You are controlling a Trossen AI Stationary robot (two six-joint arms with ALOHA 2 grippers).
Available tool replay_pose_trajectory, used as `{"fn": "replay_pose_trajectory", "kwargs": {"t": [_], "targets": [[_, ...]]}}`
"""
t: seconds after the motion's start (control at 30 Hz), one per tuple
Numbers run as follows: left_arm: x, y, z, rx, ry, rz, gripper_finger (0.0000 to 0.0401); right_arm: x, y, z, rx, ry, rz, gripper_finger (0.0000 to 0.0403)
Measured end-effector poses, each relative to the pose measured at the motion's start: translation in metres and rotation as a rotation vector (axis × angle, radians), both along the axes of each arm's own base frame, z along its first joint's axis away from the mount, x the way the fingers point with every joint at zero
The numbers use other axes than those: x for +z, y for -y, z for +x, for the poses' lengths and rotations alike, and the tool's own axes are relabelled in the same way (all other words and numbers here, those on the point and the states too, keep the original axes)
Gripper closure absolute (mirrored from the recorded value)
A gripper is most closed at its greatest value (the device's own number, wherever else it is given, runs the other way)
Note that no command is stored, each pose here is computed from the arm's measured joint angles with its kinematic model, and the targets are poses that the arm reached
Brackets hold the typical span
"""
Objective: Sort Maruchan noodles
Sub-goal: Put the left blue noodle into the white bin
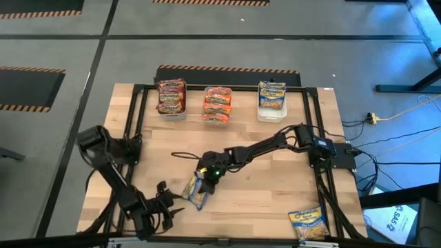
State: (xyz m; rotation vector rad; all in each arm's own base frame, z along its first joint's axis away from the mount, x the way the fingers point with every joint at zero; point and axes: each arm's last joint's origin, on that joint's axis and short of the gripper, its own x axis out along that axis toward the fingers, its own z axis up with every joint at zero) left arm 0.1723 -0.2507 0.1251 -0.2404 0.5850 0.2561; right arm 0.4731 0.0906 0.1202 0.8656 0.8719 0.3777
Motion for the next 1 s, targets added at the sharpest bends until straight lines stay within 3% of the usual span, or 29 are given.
{"fn": "replay_pose_trajectory", "kwargs": {"t": [0.3, 0.5, 0.67, 0.83, 1.0], "targets": [[0.045, -0.009, -0.005, -0.007, 0.072, -0.081, 0.0177, 0.028, -0.016, -0.034, 0.061, 0.09, -0.248, 0.0309], [0.062, -0.019, 0.0, 0.065, 0.172, -0.078, 0.0177, 0.043, -0.021, -0.082, -0.079, 0.371, -0.229, 0.031], [0.068, -0.033, 0.02, 0.118, 0.172, -0.096, 0.0177, 0.036, -0.018, -0.127, -0.238, 0.536, -0.273, 0.031], [0.07, -0.047, 0.045, 0.061, 0.104, -0.14, 0.0177, 0.039, -0.02, -0.157, -0.282, 0.694, -0.328, 0.031], [0.082, -0.057, 0.07, -0.002, 0.181, -0.132, 0.0177, 0.057, -0.024, -0.172, -0.324, 0.846, -0.399, 0.031]]}}
